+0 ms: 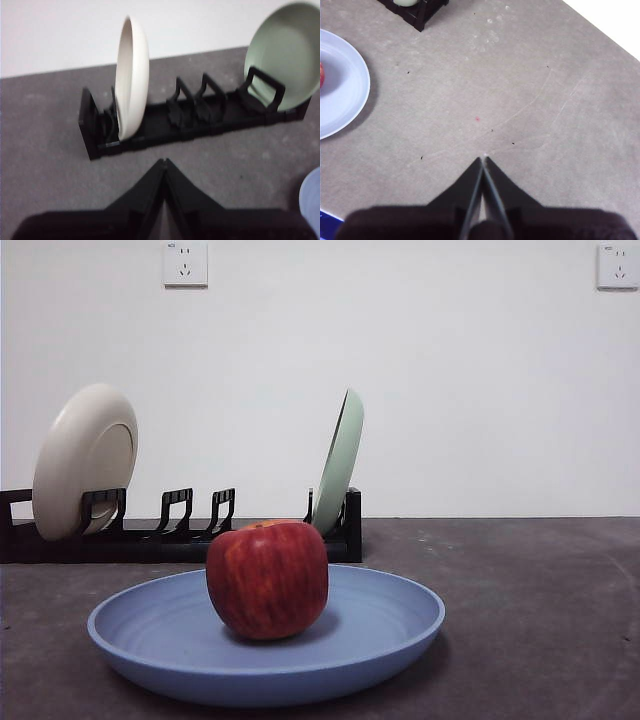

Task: Take the blue plate from the plate rack,put the plate on the table,take the apple from the table,put the apple in the plate

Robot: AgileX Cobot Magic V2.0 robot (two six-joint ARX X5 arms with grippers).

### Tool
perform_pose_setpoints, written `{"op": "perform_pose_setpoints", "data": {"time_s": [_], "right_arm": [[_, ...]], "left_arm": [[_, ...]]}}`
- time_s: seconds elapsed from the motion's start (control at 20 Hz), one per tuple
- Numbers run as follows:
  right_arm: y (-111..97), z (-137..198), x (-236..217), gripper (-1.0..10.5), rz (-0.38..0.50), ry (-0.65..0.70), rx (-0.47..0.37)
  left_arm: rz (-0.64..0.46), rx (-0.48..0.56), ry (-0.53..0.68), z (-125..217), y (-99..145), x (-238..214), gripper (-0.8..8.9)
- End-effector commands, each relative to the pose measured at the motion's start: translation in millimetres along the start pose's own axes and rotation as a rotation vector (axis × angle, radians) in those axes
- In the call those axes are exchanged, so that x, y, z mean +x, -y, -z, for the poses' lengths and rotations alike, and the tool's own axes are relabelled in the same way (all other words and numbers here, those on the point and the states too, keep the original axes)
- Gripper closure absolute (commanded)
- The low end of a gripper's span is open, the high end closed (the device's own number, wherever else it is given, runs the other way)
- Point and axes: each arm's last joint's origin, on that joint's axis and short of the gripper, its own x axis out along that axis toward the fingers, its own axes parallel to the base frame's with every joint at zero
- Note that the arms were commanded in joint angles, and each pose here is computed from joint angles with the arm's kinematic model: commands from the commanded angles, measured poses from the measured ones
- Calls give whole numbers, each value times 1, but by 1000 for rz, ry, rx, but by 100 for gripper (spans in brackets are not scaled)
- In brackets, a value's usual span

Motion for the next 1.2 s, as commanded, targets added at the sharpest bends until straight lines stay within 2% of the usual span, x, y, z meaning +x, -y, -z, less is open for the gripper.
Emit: {"op": "perform_pose_setpoints", "data": {"time_s": [0.05,0.35,0.6,0.75,1.2], "right_arm": [[1,1,-1,945,4,-11,-11],[1,1,-1,946,4,-11,-11],[1,1,-1,945,4,-11,-11],[1,1,-1,945,4,-11,-11],[1,1,-1,945,4,-11,-11]], "left_arm": [[-1,-2,39,18,1,2,817],[-5,-11,110,46,3,-2,817],[-3,-21,69,60,4,3,817],[-1,-9,30,64,4,3,817],[-22,0,55,62,3,1,817]]}}
